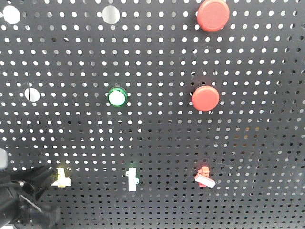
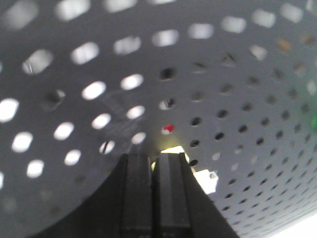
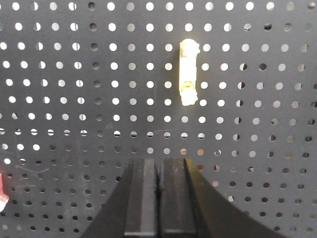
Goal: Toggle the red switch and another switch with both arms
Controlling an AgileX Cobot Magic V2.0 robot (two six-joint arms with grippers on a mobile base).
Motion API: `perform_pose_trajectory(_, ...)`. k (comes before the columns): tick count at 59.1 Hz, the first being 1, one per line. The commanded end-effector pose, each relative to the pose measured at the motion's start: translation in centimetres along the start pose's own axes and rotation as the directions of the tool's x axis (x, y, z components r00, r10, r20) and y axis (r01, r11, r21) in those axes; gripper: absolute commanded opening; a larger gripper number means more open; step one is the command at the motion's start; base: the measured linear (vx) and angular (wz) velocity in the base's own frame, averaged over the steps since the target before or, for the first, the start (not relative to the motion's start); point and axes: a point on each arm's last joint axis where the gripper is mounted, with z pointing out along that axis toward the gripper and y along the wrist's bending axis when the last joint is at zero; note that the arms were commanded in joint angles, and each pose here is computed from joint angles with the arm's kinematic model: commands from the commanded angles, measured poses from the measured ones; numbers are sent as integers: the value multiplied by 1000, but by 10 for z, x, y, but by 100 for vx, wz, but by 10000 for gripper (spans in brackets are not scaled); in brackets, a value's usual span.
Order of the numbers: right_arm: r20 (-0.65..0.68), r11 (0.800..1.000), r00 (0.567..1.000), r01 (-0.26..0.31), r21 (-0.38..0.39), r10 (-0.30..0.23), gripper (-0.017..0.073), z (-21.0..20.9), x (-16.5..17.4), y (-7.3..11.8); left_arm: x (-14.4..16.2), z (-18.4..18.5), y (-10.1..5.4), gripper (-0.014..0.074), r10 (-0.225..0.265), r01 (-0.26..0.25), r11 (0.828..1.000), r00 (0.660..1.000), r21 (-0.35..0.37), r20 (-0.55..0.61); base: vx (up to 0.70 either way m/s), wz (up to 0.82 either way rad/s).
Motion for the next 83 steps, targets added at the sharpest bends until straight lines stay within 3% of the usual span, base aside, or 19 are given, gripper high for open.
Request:
perform_pose_trajectory(1, 113, 1000, 994, 11, 1, -11, -6, 1, -18, 0, -3, -3, -2, 2, -69, 69, 998, 996, 4, -50, 0, 0)
perform_pose_trajectory(15, 113, 1000, 994, 11, 1, -11, -6, 1, -18, 0, 1, -16, -3, 2, -81, 82, 997, 988, 6, -135, 0, 0)
perform_pose_trajectory(26, 113, 1000, 994, 10, 1, -10, -6, 1, -19, 0, -13, -36, -3, 2, -81, 82, 996, 996, 19, -32, 0, 0)
perform_pose_trajectory(33, 114, 1000, 993, -22, -10, 23, -6, 2, -18, 0, -25, -54, -3, 2, -80, 78, 997, 995, 29, 64, 0, 0)
perform_pose_trajectory(44, 146, 990, 987, -52, -132, 71, -6, 12, -20, 14, -36, -77, -4, 2, -80, 74, 996, 982, 40, 169, 0, 0)
perform_pose_trajectory(52, 121, 957, 987, -63, -282, 101, -6, 26, -14, 37, -38, -83, -4, 2, -80, 73, 996, 978, 43, 191, 0, 0)
perform_pose_trajectory(60, 83, 901, 991, -58, -429, 103, -6, 41, -9, 68, -38, -83, -4, 2, -81, 74, 996, 978, 43, 190, 0, 0)
perform_pose_trajectory(66, 68, 867, 993, -52, -496, 99, -6, 53, -12, 88, -38, -83, -4, 2, -81, 74, 996, 978, 43, 190, 0, 0)
perform_pose_trajectory(70, 62, 857, 993, -54, -513, 100, -6, 63, -14, 97, -38, -83, -4, 2, -82, 75, 996, 978, 44, 190, 0, 0)
perform_pose_trajectory(83, 16, 855, 995, -76, -514, 98, -6, 93, -15, 113, -38, -83, -4, 2, -83, 76, 996, 978, 44, 190, 0, 0)
